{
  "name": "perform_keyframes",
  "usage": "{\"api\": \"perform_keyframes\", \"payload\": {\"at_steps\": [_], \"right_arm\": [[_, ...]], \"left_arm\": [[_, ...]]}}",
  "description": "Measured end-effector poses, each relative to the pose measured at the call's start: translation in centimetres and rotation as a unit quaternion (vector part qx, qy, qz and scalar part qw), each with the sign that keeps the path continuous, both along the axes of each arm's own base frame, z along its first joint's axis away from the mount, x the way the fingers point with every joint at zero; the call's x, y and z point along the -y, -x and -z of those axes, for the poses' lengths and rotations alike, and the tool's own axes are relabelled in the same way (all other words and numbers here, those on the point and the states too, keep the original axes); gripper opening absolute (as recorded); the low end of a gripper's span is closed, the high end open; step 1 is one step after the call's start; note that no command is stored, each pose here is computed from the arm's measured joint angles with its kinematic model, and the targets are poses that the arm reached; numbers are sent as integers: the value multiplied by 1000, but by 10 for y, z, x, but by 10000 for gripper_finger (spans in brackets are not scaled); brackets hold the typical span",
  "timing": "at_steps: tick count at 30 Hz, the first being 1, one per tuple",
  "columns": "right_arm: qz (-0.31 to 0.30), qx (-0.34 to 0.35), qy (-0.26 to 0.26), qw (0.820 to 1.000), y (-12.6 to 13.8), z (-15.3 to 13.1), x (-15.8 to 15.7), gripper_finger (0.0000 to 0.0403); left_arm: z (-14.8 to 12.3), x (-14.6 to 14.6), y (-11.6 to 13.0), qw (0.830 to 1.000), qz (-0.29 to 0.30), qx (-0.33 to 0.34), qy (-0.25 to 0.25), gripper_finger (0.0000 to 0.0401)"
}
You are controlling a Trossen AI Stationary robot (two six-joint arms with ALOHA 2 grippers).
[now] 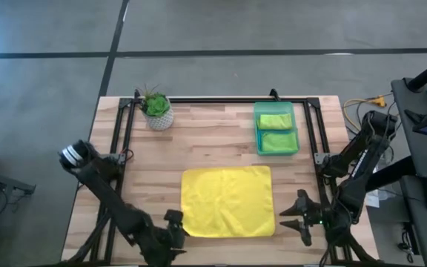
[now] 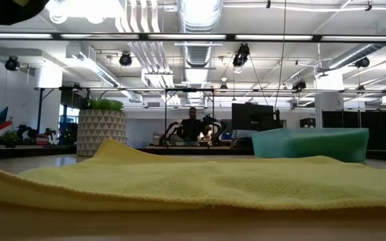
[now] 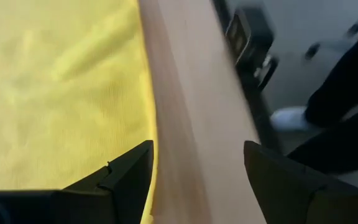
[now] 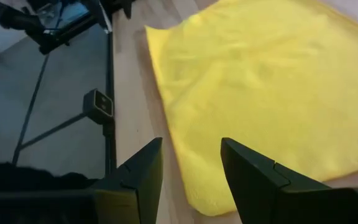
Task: Fold microfiber towels
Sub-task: Fold the yellow towel
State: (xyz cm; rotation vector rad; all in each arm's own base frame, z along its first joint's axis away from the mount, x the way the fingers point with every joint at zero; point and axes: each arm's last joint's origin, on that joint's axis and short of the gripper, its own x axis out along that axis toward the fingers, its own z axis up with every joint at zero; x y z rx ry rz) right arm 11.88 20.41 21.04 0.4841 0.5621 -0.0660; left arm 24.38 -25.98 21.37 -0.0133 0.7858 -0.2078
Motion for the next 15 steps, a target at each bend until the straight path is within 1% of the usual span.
{"api": "perform_keyframes", "payload": {"at_steps": [4,8,11,13,15], "right_arm": [[-7,-1,-8,1000,4,0,-3,157],[-12,-2,-19,1000,9,0,-5,157],[-13,-3,-26,1000,11,0,-7,157],[-14,-3,-28,999,12,0,-7,157],[-18,-5,-26,999,12,0,-7,157]], "left_arm": [[21,6,-11,998,-4,-42,-48,234],[40,2,-13,993,-39,-88,-71,234],[47,-4,-13,990,-53,-104,-80,231],[49,-7,-13,989,-55,-111,-83,215],[49,-9,-15,988,-53,-120,-76,188]]}}
